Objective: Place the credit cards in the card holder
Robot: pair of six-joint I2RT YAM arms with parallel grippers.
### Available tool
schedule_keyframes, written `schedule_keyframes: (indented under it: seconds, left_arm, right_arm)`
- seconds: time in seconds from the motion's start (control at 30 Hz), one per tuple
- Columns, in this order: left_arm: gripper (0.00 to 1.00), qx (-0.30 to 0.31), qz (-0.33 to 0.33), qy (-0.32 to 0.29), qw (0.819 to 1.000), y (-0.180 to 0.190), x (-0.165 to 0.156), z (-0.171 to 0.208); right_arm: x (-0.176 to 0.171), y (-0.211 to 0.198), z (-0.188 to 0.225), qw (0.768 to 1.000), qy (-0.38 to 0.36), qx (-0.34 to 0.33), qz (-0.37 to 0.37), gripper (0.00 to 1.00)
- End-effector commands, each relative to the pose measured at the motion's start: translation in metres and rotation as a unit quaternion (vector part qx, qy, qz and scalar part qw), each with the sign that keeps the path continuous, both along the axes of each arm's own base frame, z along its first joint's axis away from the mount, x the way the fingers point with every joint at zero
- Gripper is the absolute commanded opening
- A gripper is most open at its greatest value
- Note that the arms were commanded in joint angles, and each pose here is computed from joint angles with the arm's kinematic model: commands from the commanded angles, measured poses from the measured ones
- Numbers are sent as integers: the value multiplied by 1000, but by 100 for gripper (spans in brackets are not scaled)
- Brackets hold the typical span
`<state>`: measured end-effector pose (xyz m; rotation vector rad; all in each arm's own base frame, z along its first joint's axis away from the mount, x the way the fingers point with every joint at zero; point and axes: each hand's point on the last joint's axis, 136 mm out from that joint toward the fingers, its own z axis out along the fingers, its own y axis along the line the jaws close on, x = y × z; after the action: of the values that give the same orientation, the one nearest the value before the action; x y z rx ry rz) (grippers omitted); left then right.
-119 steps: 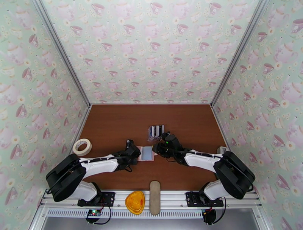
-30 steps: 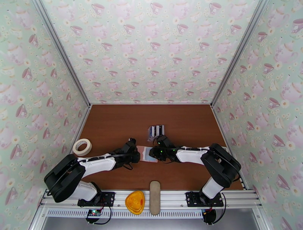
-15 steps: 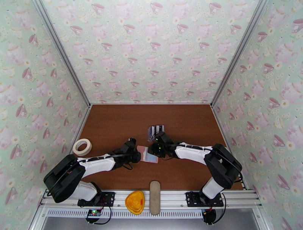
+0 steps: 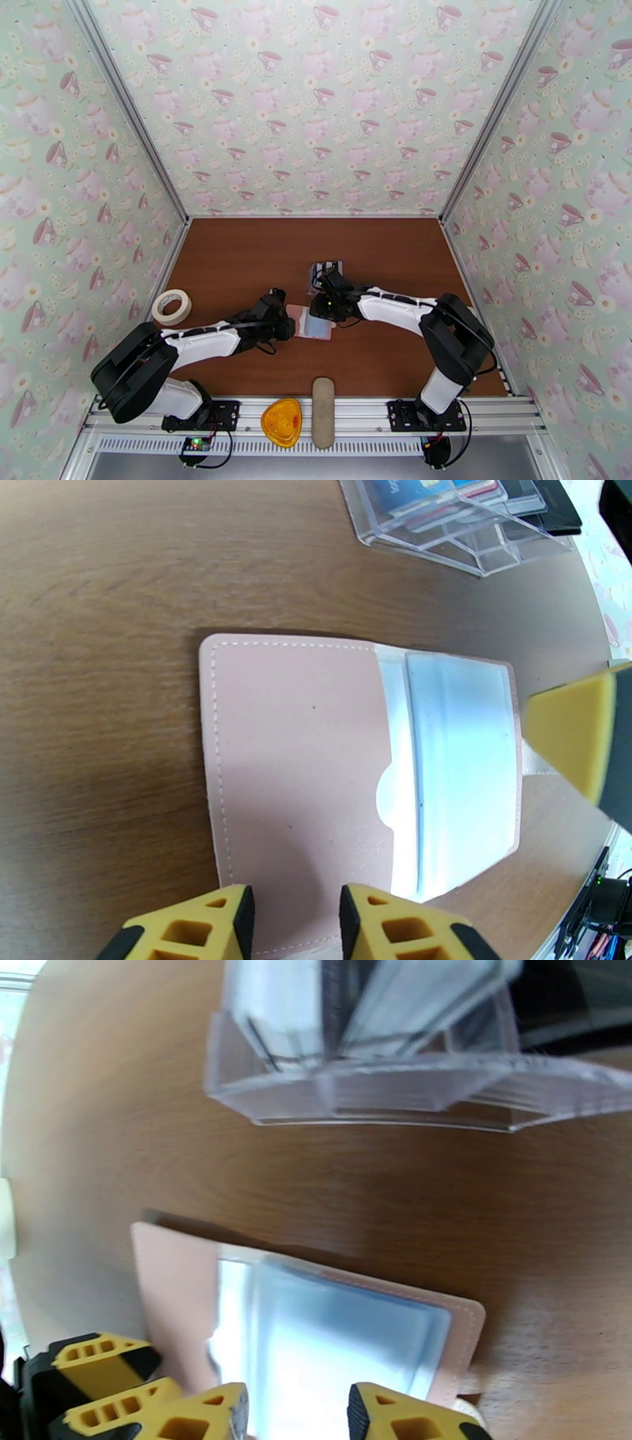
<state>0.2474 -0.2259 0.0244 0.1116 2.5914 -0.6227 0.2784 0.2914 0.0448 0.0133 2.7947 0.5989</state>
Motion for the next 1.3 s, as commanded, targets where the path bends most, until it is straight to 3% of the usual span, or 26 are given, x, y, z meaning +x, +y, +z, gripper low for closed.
schedule_keyframes:
  seconds: [0.0, 0.77, 1.27]
  left_arm:
    - [37, 3, -13, 25, 1000, 2, -12, -8]
    - [38, 11, -16, 28, 999, 2, -11, -9]
    - [39, -17, -25, 35, 999, -6, -14, -11]
  right_arm:
    - [5, -3, -2, 1000, -7, -23, 4, 39]
    - [19, -7, -12, 999, -10, -37, 3, 38]
    - [1, 2, -27, 999, 7, -31, 14, 38]
